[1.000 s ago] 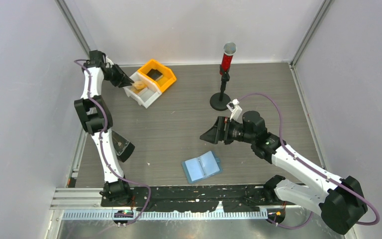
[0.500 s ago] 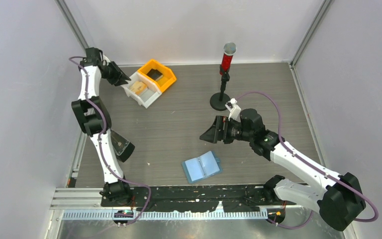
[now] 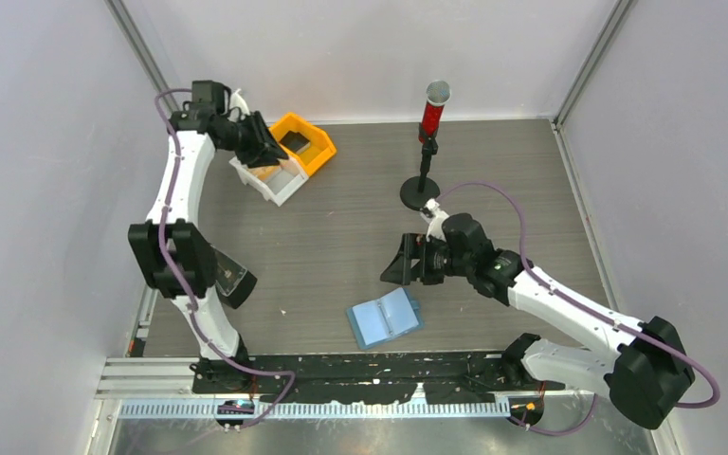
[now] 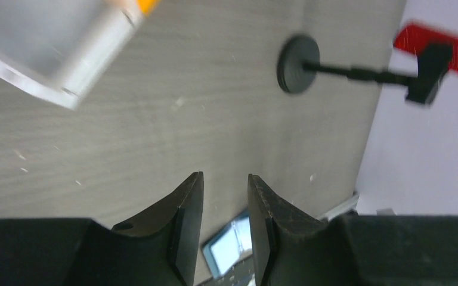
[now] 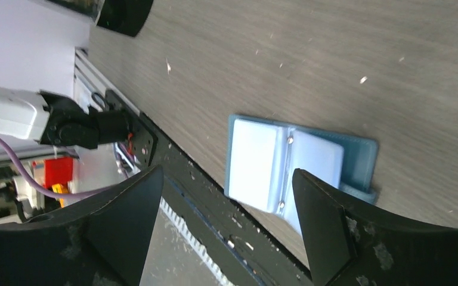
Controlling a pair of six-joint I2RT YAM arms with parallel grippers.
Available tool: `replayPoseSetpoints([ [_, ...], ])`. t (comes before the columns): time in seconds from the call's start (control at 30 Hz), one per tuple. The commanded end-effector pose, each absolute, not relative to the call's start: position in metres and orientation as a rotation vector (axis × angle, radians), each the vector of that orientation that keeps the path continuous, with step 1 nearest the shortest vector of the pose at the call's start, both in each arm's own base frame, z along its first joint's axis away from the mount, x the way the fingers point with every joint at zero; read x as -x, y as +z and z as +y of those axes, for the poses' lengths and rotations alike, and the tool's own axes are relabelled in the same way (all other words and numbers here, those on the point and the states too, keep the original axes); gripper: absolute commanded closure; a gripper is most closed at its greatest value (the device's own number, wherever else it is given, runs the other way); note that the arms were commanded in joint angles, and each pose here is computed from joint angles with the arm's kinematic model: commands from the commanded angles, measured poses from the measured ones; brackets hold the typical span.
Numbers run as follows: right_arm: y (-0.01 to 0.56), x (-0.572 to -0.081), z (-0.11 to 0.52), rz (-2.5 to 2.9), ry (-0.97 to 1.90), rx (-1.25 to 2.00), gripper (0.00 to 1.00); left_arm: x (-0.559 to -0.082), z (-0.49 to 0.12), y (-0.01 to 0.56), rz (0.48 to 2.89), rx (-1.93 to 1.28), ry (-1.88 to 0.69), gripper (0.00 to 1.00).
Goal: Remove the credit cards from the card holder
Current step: Reset both arms
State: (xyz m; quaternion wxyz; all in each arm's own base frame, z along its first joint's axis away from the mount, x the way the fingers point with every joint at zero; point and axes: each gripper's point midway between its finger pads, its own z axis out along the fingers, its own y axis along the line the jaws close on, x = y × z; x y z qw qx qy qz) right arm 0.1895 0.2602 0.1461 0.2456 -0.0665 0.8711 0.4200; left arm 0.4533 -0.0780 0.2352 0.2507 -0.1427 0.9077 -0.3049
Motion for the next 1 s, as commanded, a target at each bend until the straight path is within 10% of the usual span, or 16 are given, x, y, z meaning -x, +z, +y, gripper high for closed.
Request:
replayPoseSetpoints([
  [0.0,0.162,-0.185,0.275,2.335,1.047,0.27,0.13,-0.395,-0.112,0.257,2.491,0.201,-0.894,0.64],
  [0.4,0.123,-0.136,0.326,2.432,0.93,0.432,0.1,-0.263,-0.131,0.25,2.463,0.03,-0.938,0.49],
  [0.63,0.088,-0.144,0.329,2.472,0.696,0.5,0.1,-0.231,-0.123,0.232,2.441,0.072,-0.888,0.01],
  [0.97,0.053,-0.146,0.331,2.539,0.55,0.54,0.1,-0.215,-0.112,0.204,2.44,0.099,-0.805,0.01],
])
